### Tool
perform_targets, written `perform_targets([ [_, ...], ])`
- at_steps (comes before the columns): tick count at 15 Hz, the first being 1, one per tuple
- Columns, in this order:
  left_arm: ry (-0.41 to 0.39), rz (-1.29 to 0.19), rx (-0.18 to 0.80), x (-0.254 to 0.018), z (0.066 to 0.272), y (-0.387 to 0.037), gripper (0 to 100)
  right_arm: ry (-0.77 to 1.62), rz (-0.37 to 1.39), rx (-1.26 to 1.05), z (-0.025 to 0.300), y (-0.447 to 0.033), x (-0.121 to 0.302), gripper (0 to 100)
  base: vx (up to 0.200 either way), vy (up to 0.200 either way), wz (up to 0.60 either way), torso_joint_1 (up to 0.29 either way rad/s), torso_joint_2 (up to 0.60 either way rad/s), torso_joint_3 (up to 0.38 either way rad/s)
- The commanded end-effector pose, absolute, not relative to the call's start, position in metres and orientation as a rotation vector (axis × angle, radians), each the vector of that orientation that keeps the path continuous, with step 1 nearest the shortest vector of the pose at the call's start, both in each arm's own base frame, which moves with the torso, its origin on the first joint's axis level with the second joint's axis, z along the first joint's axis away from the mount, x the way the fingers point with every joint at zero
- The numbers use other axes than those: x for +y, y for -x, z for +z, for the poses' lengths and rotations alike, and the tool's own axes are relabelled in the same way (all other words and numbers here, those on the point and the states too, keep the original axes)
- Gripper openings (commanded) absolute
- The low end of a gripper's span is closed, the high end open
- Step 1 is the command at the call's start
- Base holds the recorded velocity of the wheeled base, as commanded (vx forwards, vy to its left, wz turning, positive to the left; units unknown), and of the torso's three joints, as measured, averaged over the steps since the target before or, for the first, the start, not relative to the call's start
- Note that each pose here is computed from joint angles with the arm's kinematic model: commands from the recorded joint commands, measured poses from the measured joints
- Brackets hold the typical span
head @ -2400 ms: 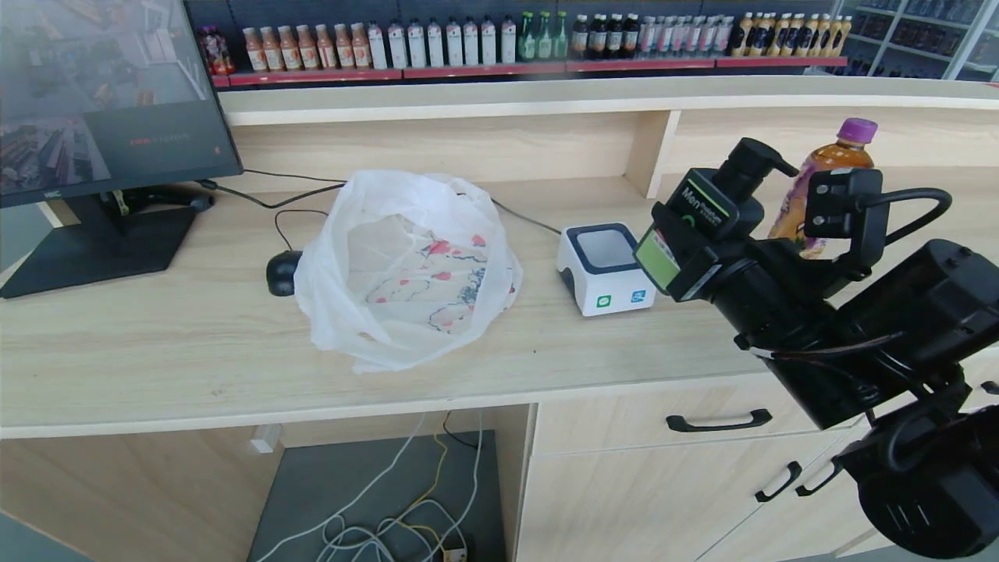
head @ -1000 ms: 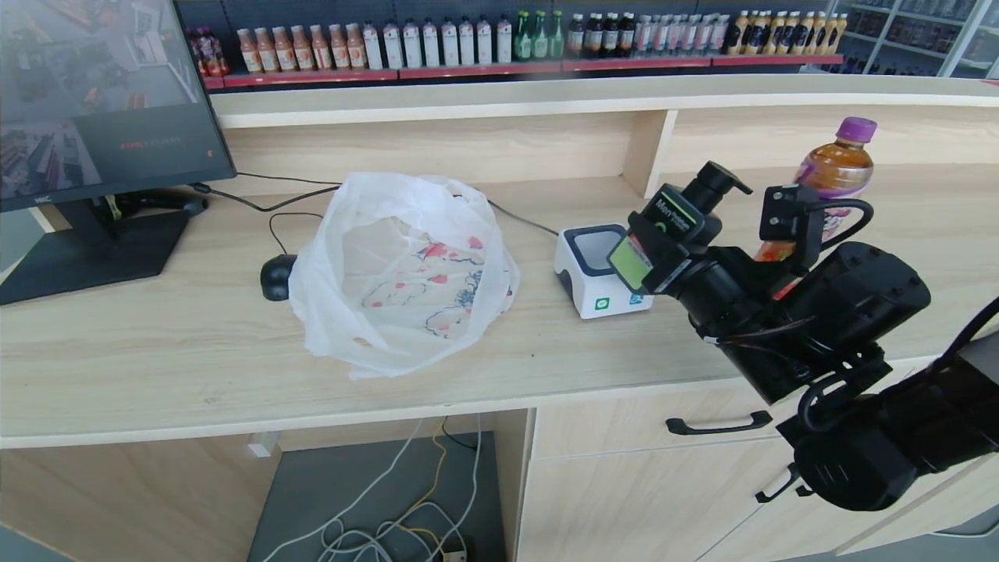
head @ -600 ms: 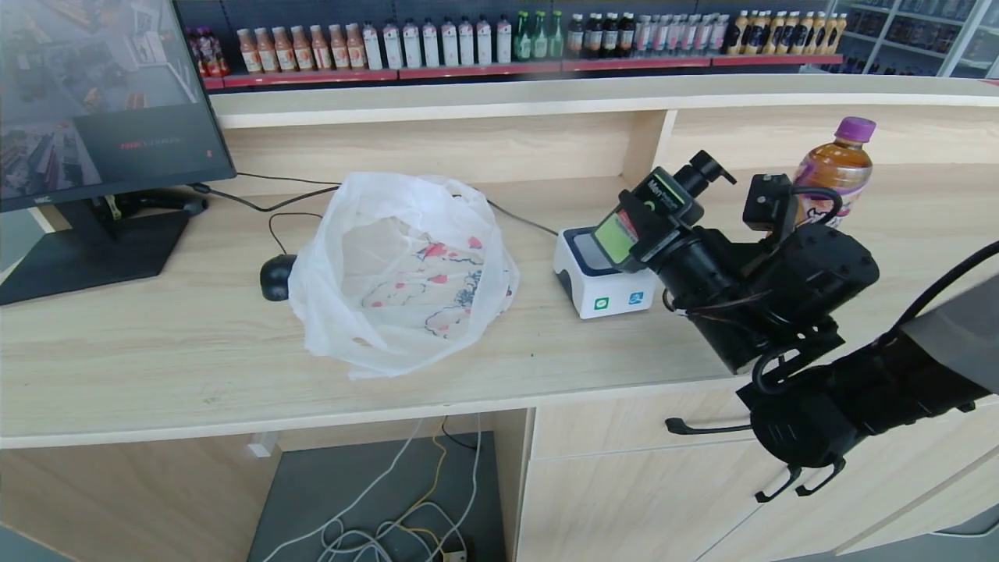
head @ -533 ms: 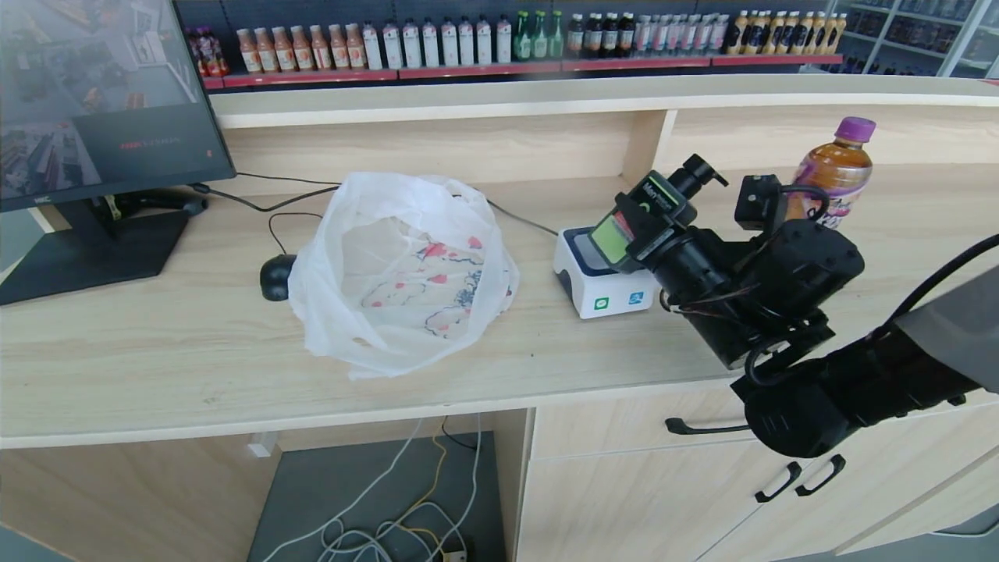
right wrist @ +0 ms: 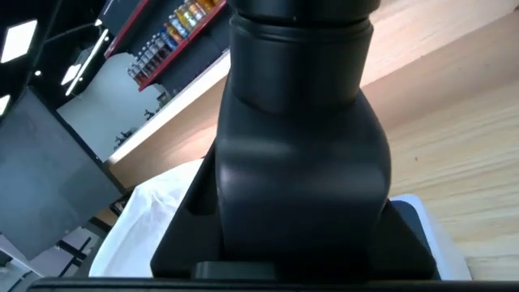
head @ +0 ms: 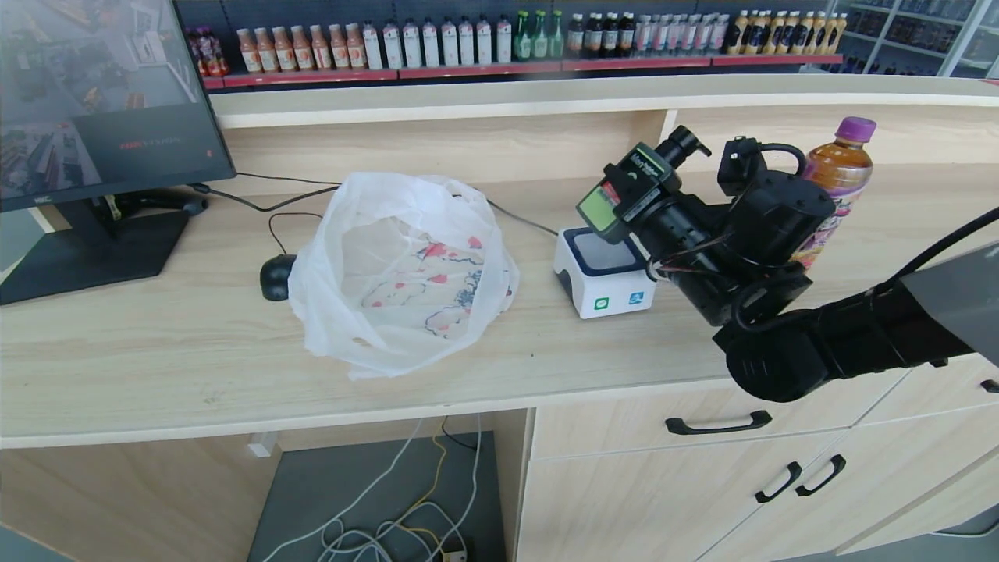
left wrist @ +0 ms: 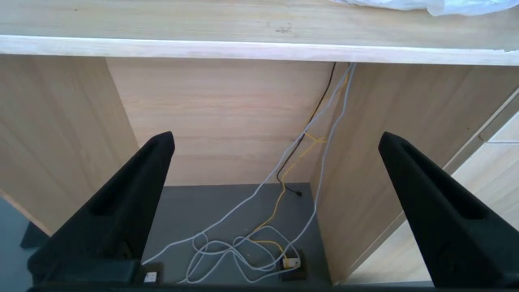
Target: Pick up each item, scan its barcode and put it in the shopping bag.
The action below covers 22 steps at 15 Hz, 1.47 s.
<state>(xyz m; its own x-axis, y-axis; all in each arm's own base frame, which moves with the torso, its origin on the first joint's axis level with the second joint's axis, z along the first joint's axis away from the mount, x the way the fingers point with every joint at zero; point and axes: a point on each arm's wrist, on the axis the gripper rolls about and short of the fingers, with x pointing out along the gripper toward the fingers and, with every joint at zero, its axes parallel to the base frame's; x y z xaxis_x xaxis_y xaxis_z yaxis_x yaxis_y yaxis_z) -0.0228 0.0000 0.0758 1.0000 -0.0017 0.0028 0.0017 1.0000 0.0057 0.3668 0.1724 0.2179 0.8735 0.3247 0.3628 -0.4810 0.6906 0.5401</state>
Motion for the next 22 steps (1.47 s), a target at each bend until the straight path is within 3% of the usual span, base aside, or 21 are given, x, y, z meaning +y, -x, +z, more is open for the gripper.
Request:
perform_targets([
  [1, -0.006, -0.002, -0.003, 0.0, 0.076, 0.023, 100, -0.671, 0.451, -0.224, 0.214, -0.364, 0.173, 0, 0.0, 0.0, 0.0, 0.0, 0.0, 0.0],
  [22, -0.006, -0.002, -0.002, 0.0, 0.076, 0.023, 100, -0.675, 0.454, -0.131, 0.19, -0.356, 0.18, 0, 0.0, 0.0, 0.0, 0.0, 0.0, 0.0],
])
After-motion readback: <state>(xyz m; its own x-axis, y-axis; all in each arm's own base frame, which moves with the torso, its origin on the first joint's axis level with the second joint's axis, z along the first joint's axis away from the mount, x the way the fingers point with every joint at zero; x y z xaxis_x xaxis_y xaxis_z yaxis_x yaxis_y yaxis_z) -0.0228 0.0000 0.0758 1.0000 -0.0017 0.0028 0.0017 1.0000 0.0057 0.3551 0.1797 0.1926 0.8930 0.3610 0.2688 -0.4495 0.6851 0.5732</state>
